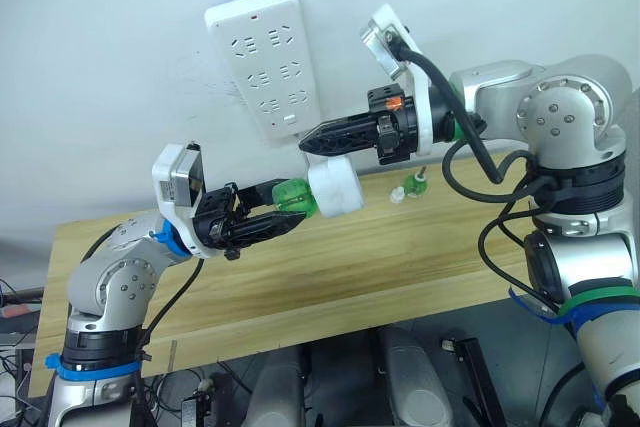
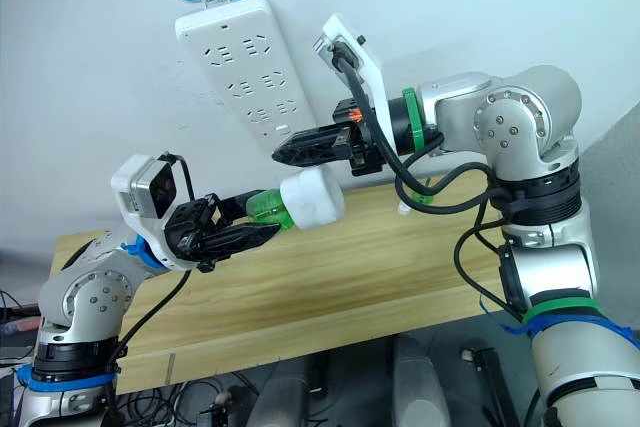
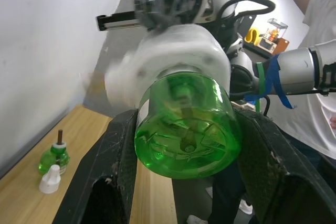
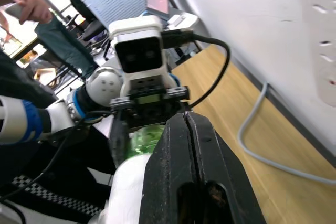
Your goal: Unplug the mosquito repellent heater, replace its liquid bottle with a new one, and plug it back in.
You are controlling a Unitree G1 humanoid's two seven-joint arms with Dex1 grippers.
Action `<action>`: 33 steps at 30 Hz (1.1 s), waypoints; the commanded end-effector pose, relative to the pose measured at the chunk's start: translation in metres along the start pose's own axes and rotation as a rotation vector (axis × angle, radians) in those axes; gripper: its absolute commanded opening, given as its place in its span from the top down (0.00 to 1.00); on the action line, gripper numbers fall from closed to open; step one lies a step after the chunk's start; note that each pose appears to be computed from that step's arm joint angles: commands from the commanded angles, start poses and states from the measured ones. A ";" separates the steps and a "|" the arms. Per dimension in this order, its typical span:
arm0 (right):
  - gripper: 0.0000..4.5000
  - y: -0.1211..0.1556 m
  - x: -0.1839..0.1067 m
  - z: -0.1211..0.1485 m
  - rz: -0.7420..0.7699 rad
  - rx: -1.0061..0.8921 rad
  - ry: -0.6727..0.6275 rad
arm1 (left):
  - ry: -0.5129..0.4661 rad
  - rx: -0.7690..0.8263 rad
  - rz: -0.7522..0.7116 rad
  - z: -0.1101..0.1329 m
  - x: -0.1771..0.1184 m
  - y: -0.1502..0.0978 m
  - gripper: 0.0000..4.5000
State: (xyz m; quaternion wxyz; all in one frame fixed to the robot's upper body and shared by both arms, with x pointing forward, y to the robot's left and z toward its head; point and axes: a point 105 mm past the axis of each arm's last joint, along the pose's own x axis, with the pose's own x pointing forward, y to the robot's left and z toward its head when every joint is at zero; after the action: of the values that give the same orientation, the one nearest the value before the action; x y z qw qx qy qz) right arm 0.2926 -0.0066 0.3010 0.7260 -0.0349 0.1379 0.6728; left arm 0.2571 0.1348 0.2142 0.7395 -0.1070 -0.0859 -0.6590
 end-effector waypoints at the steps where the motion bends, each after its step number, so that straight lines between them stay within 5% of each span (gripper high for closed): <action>1: 1.00 -0.006 -0.008 0.014 -0.060 -0.036 -0.041 | -0.023 0.010 -0.055 0.003 0.005 -0.011 0.49; 16: 1.00 -0.031 -0.013 0.016 -0.152 -0.020 -0.046 | -0.055 -0.006 -0.042 0.013 0.001 -0.015 0.49; 24: 1.00 -0.049 -0.015 -0.032 -0.213 0.018 0.049 | -0.103 -0.042 -0.015 0.027 0.000 -0.013 0.49; 33: 1.00 -0.034 -0.012 -0.048 -0.151 0.047 0.067 | -0.106 -0.074 0.003 0.025 -0.002 -0.012 0.49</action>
State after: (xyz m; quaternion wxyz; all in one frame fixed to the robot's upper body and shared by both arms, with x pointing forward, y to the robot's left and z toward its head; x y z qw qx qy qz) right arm 0.3261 -0.0347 0.2419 0.7777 -0.0507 0.1965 0.5950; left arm 0.2519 0.1406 0.2306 0.7367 -0.1758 -0.0834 -0.6477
